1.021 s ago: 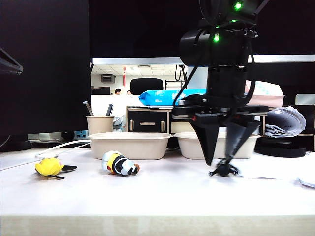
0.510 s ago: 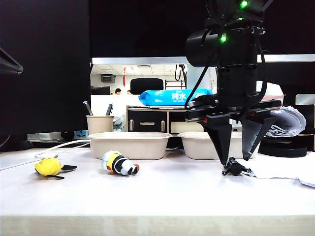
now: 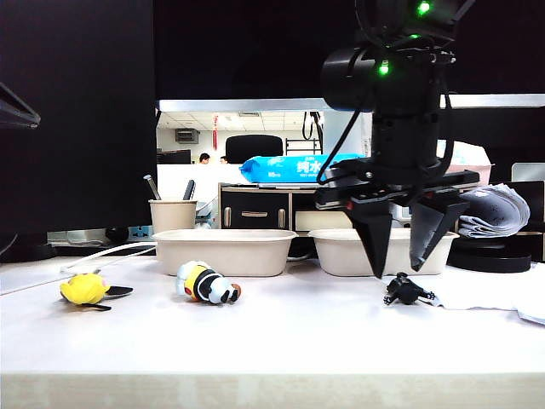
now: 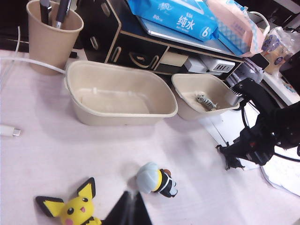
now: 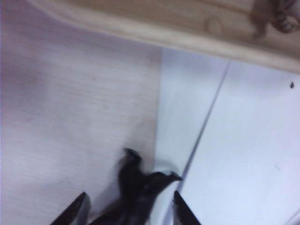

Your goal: Put the dolls with similar sizes into the same paper box, while dolls with different sizes go into separate paper boxes.

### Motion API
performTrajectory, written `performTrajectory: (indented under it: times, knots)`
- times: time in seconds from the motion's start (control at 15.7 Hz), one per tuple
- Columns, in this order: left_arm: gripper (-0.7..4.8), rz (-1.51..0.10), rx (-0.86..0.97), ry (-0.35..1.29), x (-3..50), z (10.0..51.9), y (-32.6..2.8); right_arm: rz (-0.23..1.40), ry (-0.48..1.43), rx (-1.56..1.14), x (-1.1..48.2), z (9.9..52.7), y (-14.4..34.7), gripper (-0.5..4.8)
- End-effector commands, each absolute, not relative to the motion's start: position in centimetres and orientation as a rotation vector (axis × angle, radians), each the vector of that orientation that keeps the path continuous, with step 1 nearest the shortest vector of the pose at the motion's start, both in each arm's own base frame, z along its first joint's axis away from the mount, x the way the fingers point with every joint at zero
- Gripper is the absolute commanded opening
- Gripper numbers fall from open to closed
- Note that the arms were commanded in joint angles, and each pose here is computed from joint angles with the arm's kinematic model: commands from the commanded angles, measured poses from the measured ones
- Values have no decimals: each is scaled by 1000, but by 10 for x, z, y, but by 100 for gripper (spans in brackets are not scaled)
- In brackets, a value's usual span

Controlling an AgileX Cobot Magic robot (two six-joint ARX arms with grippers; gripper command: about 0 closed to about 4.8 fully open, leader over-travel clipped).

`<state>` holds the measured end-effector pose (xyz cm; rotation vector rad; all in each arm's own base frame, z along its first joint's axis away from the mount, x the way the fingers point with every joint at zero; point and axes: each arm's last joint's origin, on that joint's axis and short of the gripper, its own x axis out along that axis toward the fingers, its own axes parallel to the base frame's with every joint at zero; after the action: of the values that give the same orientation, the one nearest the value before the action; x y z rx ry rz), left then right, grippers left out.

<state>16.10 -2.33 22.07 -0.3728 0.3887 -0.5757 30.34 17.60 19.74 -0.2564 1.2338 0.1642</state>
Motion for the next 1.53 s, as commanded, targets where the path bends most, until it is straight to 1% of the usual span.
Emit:
performTrajectory:
  times: [0.06, 0.7, 0.77, 0.83, 0.89, 1.08, 1.21, 1.28, 1.53]
  knots:
    - [18, -585, -363, 378, 161, 223, -23, 146, 1242, -250, 303, 198, 173, 232]
    - [18, -584, -363, 377, 161, 223, -23, 129, 1271, -242, 310, 180, 176, 229]
    - [18, -584, -363, 378, 161, 223, -23, 129, 1269, -241, 310, 180, 176, 211]
    - [18, -582, -363, 377, 161, 223, -23, 129, 1268, -241, 310, 180, 176, 178]
    - [18, -581, -362, 377, 161, 223, -23, 129, 1268, -241, 310, 180, 176, 168]
    - [18, -581, -362, 376, 161, 223, -23, 126, 1285, -248, 310, 176, 176, 165]
    - [18, -581, -362, 376, 161, 223, -23, 127, 1284, -248, 311, 175, 177, 117]
    - [18, -581, -362, 377, 161, 223, -23, 127, 1284, -248, 311, 176, 177, 104]
    - [18, -581, -362, 377, 161, 223, -23, 128, 1280, -248, 311, 177, 177, 102]
